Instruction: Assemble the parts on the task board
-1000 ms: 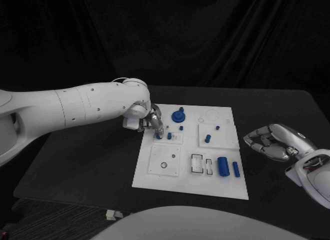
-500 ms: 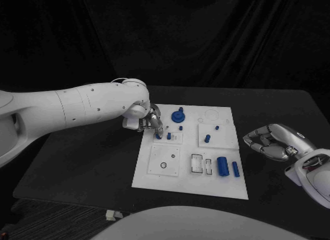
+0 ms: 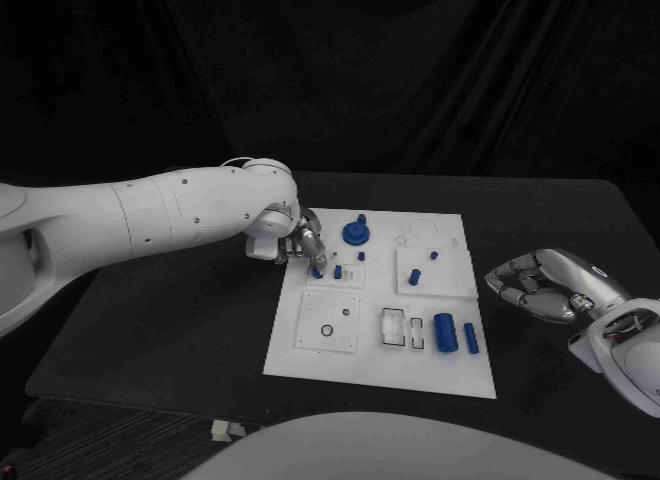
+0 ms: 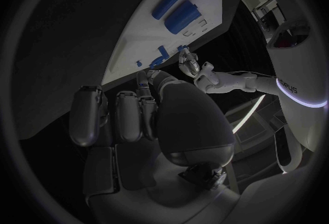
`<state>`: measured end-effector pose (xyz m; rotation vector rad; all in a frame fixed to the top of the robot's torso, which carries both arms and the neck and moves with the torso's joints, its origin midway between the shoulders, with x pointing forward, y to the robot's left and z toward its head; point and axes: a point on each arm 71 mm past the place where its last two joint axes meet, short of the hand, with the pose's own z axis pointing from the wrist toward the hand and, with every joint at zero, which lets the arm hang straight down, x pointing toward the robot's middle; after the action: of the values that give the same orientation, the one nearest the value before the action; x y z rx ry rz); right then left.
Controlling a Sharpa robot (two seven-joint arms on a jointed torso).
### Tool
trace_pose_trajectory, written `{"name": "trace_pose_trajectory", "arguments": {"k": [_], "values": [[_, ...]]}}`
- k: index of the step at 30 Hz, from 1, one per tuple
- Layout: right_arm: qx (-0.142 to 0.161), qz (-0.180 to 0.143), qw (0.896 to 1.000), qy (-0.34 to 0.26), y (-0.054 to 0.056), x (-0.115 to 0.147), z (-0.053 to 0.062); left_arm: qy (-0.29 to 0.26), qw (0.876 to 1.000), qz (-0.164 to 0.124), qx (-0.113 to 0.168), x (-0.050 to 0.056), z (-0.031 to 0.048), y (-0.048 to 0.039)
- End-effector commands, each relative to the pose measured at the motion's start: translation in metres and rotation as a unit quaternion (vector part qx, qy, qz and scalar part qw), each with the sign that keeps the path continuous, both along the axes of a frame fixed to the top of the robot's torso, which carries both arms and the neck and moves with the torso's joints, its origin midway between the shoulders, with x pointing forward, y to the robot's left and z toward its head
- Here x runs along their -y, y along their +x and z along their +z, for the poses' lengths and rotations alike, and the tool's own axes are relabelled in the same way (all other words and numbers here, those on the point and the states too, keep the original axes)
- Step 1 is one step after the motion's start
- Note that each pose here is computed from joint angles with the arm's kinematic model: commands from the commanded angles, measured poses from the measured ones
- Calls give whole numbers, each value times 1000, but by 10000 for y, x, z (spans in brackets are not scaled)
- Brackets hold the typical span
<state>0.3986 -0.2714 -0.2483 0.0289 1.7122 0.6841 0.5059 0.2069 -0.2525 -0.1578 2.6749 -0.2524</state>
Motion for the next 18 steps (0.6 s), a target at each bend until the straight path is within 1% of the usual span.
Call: {"name": "trace_pose_trajectory", "arguments": {"k": [1,12,15,18], "values": [[-5,-5,1000,-4,-5,9,-20,-2,1000,3,1,4,-72,-30],[-6,-5,1000,-4,-10,15,-29,-5,1000,10,8,-8,-66,-43],[-6,-5,1000,-4,-10,15,-30,-1,1000,6,16,-21,-61,-44],[-6,-5,1000,-4,-10,16,-32,6,1000,2,30,-34,-51,-36]]}}
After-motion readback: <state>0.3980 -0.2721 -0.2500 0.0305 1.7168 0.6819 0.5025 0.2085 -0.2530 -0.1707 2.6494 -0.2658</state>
